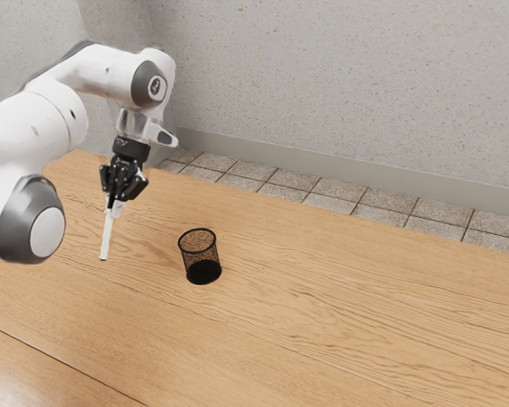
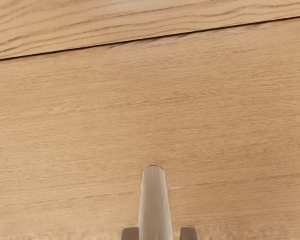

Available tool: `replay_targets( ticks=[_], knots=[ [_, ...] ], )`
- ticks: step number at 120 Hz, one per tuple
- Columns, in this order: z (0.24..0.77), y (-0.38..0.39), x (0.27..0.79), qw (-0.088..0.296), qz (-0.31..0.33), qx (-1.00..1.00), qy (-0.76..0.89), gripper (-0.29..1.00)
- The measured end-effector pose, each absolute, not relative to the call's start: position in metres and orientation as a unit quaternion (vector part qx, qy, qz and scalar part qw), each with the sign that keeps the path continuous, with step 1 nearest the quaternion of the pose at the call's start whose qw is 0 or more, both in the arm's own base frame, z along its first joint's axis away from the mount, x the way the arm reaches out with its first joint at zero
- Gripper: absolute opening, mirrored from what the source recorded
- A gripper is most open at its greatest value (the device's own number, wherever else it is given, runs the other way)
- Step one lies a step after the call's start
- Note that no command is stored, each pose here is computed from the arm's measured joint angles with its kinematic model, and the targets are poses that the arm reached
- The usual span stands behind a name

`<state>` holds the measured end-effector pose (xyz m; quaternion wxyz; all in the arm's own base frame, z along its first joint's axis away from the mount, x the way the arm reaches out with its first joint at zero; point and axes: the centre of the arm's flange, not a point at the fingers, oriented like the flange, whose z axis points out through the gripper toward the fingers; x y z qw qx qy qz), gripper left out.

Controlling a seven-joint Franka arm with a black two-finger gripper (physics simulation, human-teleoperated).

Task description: Take the marker out of the pen holder and place it to the left of the pen holder.

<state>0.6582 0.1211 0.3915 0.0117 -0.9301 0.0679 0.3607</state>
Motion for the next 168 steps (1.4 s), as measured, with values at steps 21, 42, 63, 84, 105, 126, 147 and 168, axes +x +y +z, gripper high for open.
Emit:
replay_targets(
  ticks=[21, 42, 63, 84, 105, 126, 147, 168],
  knots=[
    [0.329, 0.121, 0.66, 0.012, 0.423, -0.904, 0.056, -0.08],
    [0.299, 0.121, 0.66, 0.013, 0.448, -0.893, 0.05, -0.08],
    [0.272, 0.127, 0.657, 0.01, 0.463, -0.885, 0.044, -0.08],
    [0.25, 0.135, 0.655, 0.006, 0.472, -0.881, 0.038, -0.08],
    [0.243, 0.134, 0.656, 0.006, 0.471, -0.882, 0.036, 0.04],
    [0.24, 0.134, 0.656, 0.004, 0.469, -0.882, 0.032, 0.33],
    [0.275, 0.13, 0.66, 0.003, 0.444, -0.895, 0.032, 0.54],
    [0.518, 0.078, 0.575, -0.005, 0.251, -0.965, 0.077, 0.63]
  ],
)
